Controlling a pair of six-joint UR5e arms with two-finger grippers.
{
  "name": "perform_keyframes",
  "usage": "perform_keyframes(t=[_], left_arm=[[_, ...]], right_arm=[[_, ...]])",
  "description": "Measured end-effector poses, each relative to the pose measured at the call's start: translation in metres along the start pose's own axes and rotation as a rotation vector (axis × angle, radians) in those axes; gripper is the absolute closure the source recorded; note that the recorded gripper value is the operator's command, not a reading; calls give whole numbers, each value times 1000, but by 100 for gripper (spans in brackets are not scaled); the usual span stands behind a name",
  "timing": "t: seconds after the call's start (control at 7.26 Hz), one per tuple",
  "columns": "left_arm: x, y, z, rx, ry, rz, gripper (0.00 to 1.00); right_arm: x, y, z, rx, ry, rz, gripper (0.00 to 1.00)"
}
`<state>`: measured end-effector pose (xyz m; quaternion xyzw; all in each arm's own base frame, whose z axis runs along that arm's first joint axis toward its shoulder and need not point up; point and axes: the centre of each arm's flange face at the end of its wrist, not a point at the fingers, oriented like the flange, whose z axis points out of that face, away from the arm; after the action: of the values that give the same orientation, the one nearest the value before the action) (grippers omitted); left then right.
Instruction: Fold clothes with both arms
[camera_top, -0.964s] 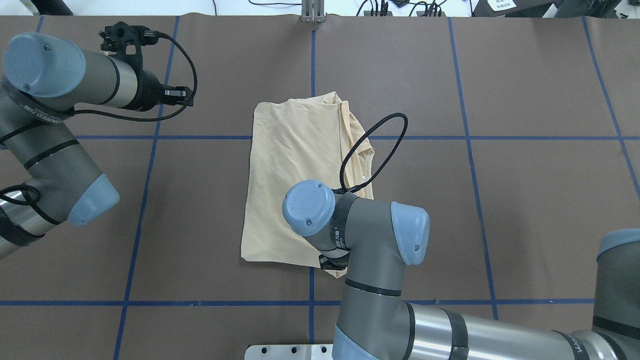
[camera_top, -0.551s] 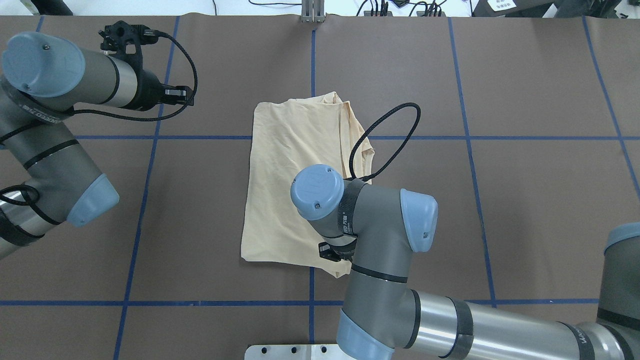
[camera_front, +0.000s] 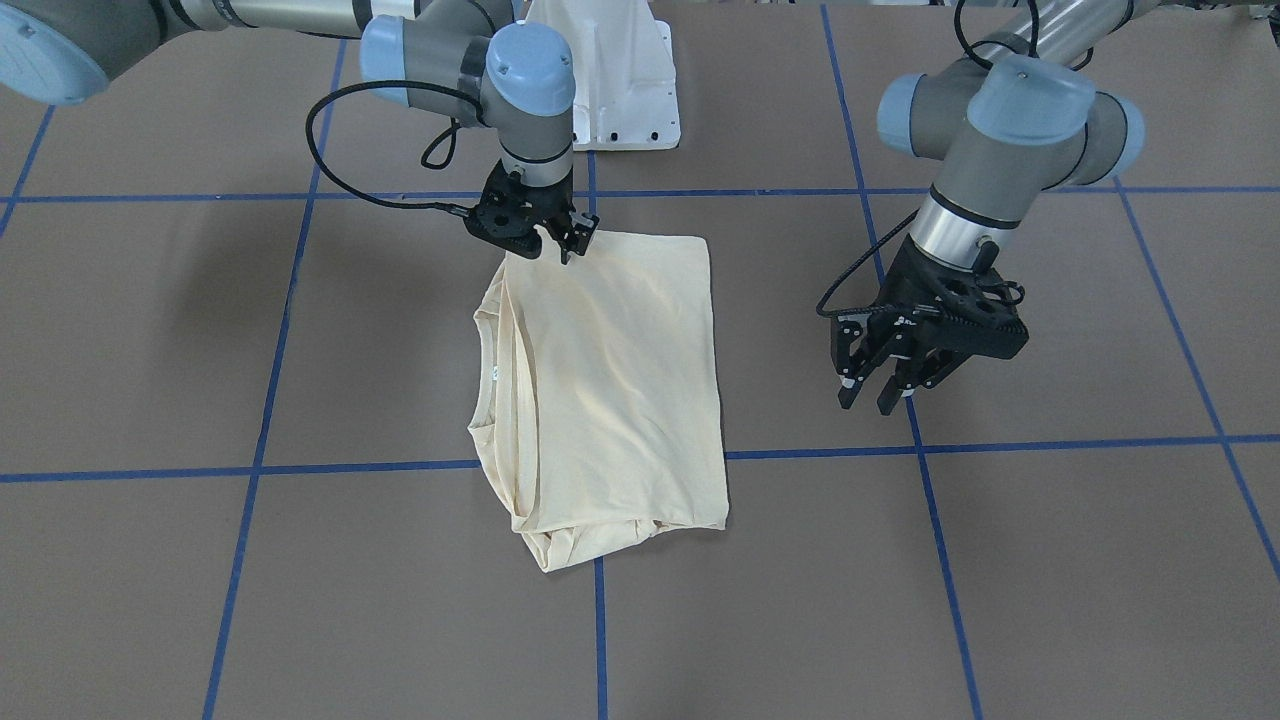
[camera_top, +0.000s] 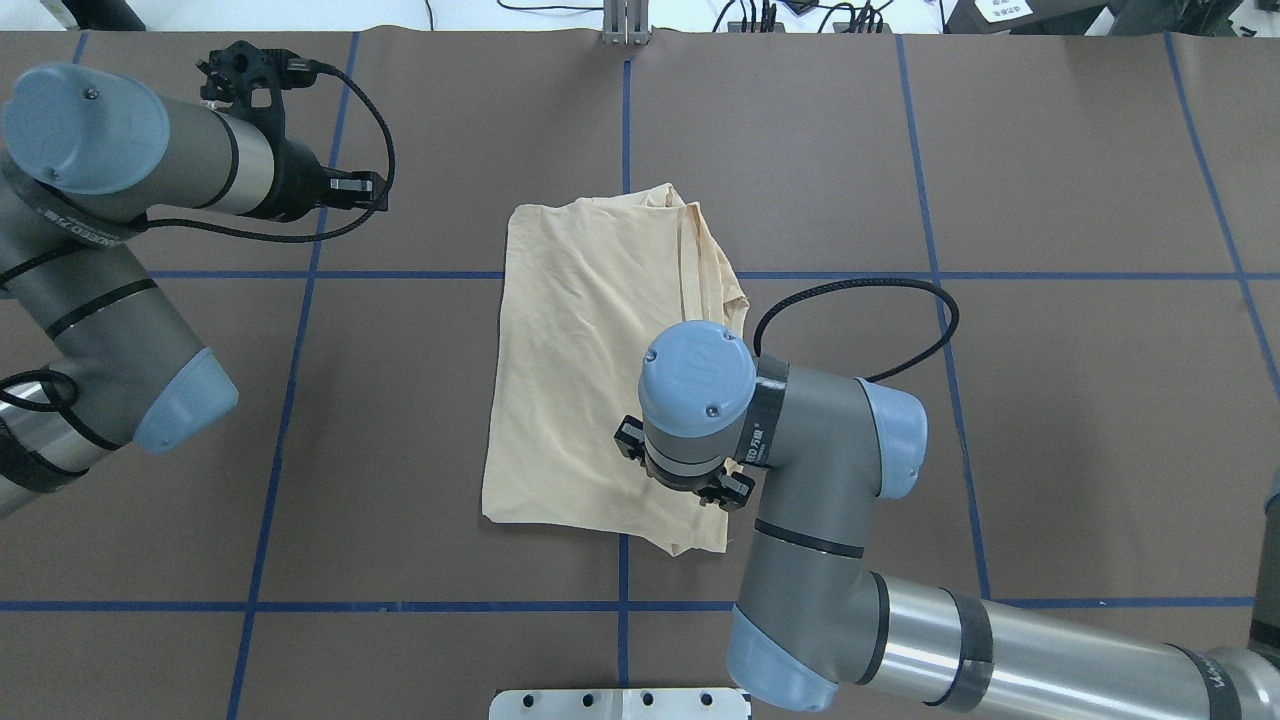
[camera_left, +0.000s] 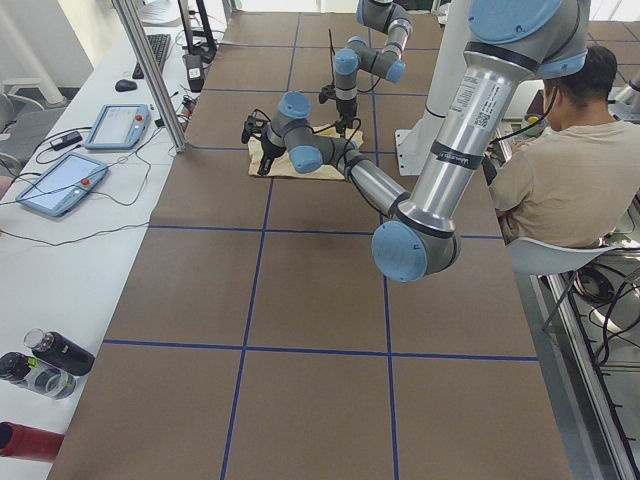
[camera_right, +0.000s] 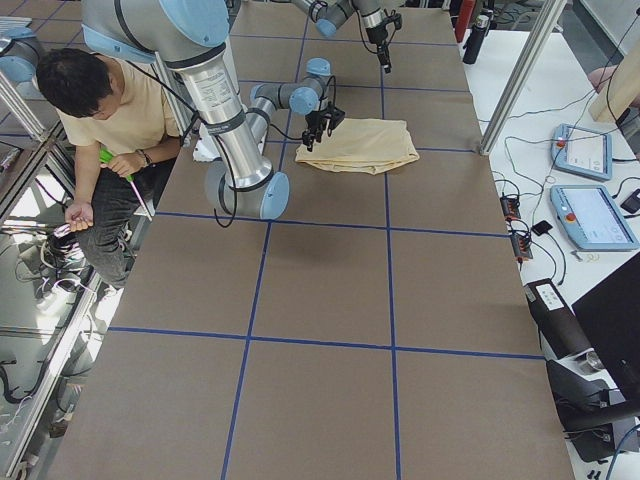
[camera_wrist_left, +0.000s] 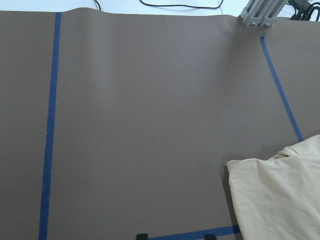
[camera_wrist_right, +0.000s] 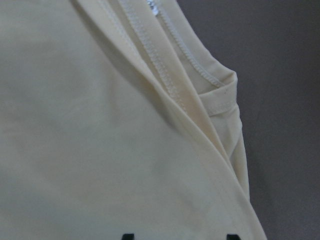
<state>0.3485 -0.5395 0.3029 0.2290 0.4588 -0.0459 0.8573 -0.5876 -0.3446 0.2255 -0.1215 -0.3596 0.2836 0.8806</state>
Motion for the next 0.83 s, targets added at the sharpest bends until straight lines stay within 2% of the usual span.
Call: perform_keyframes(t=[0.14, 0.41, 0.55, 0.83], left_arm=[[1, 0, -1, 1, 1, 0, 52], [2, 0, -3, 3, 4, 2, 51], [2, 0, -4, 5, 5, 2, 51], [3, 0, -6, 5, 4, 1, 51]], right_arm=[[4, -5, 0, 12, -45, 167, 33], [21, -8, -11, 49, -118, 407, 30], [33, -4, -13, 67, -147, 486, 29], [52, 12, -11, 109, -209, 614, 18]])
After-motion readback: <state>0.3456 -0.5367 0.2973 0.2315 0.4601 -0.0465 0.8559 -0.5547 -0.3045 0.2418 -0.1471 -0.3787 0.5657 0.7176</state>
